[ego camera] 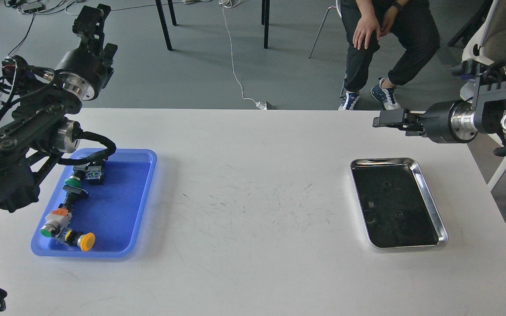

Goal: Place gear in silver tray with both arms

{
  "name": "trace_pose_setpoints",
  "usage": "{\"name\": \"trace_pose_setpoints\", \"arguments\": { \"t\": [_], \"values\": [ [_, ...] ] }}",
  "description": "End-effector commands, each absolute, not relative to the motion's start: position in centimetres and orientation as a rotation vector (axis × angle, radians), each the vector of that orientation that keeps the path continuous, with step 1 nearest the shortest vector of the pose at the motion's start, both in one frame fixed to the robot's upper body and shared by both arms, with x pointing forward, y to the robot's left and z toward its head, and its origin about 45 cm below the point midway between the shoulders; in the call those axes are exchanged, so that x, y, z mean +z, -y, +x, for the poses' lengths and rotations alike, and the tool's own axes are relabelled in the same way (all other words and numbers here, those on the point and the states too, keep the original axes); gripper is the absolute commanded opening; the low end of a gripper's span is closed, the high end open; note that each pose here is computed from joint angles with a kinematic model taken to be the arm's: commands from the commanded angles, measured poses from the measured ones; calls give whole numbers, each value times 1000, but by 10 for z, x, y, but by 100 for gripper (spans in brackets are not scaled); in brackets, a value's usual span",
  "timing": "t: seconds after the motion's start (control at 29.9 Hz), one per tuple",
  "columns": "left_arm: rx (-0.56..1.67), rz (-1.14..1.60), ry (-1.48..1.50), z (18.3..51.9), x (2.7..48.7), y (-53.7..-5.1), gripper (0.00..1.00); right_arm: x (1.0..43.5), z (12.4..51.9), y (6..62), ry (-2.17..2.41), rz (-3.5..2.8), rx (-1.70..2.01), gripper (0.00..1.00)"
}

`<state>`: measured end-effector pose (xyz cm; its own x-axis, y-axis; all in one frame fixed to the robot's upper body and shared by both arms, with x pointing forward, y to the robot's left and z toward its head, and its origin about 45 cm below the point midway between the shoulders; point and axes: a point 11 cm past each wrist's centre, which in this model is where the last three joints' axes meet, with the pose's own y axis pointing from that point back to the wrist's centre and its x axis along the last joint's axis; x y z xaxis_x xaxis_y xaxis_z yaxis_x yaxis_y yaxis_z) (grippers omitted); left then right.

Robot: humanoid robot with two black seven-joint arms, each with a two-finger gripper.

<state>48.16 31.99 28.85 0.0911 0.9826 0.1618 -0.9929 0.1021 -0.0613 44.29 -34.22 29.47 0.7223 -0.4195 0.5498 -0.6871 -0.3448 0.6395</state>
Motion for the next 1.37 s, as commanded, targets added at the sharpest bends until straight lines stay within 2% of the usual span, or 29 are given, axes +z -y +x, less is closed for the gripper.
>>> {"name": "trace_pose_setpoints", "arguments": {
  "t": [0.0,0.13,0.23,0.4,0.53,0.63,0.8,1.0,1.34],
  "values": [
    [1469,70,163,481,287,-319,98,325,478,355,1232,2124,257,98],
    [1463,79,135,482,284,-317,98,329,499,379,1667,2289,21,97],
    [1467,84,96,482,281,-316,98,319,499,388,1920,2435,-283,97],
    [1454,9,-39,484,272,-303,98,285,473,389,2090,2672,-843,97],
    [1445,-13,-117,486,262,-287,98,258,442,362,1981,2798,-1059,98],
    [1473,-78,-176,487,265,-297,98,243,425,378,2038,2792,-1133,98],
    [1456,-133,-287,477,240,-327,98,236,407,407,2125,2757,-1138,98],
    [1401,-170,-307,473,223,-366,98,243,408,413,2169,2779,-1125,99],
    [1346,-248,-237,485,246,-364,98,239,412,406,2170,2787,-1154,99]
  ]
}}
